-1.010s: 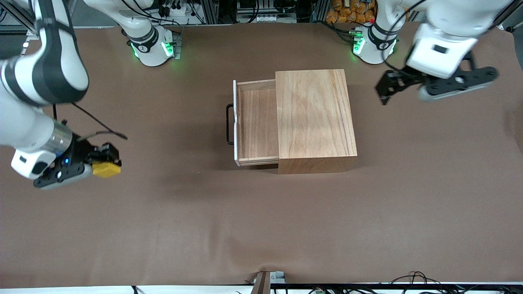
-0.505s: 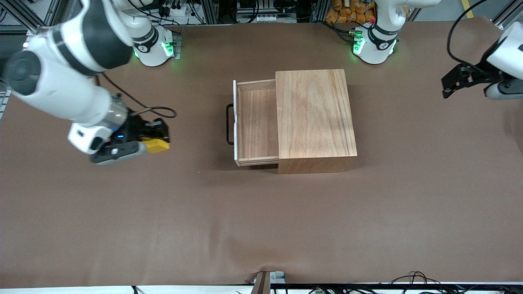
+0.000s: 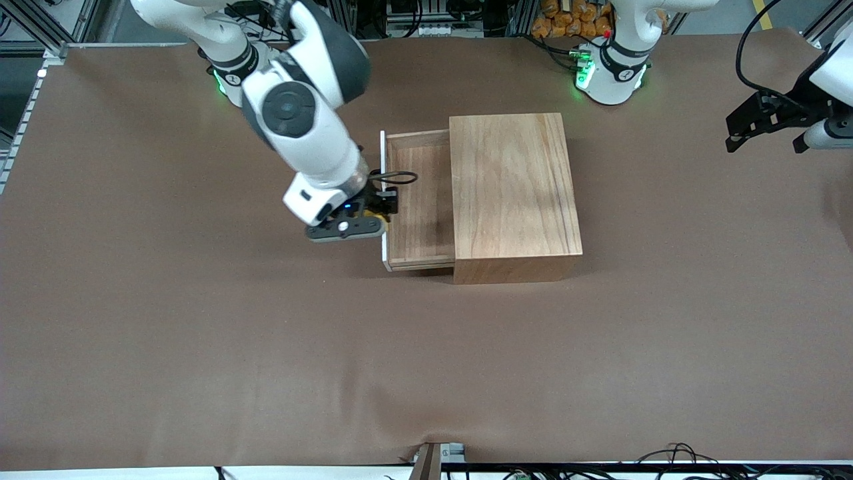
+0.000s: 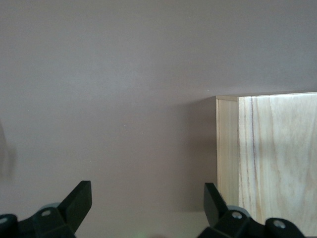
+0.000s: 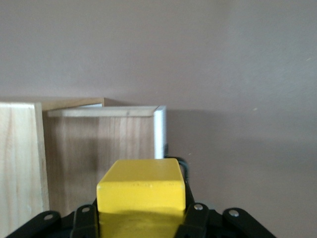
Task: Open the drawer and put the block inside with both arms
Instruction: 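Carry the yellow cube with the right gripper over the open drawer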
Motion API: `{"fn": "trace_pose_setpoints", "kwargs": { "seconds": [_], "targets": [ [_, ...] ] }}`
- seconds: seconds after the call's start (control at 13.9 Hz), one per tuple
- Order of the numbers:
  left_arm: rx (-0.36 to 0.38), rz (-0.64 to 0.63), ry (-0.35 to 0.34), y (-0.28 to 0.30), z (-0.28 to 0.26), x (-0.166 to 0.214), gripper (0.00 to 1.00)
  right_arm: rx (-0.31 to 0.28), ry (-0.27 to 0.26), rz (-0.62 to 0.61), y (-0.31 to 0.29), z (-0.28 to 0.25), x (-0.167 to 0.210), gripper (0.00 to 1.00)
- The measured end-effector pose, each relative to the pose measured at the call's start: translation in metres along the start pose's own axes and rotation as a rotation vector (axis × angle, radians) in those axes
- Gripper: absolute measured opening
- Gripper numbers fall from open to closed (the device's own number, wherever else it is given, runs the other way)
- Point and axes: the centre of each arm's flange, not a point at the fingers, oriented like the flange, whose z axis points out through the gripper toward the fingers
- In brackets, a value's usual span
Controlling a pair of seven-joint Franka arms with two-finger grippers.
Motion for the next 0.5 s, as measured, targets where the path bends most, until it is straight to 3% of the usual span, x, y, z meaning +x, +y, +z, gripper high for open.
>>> {"fn": "trace_pose_setpoints", "kwargs": {
  "seconds": [0.5],
  "targets": [
    [-0.001, -0.007, 0.008, -0.004, -0.004, 0.000, 1.00, 0.000, -0.003, -0.013, -0.032, 0.063, -0.025, 0.56]
  ]
}}
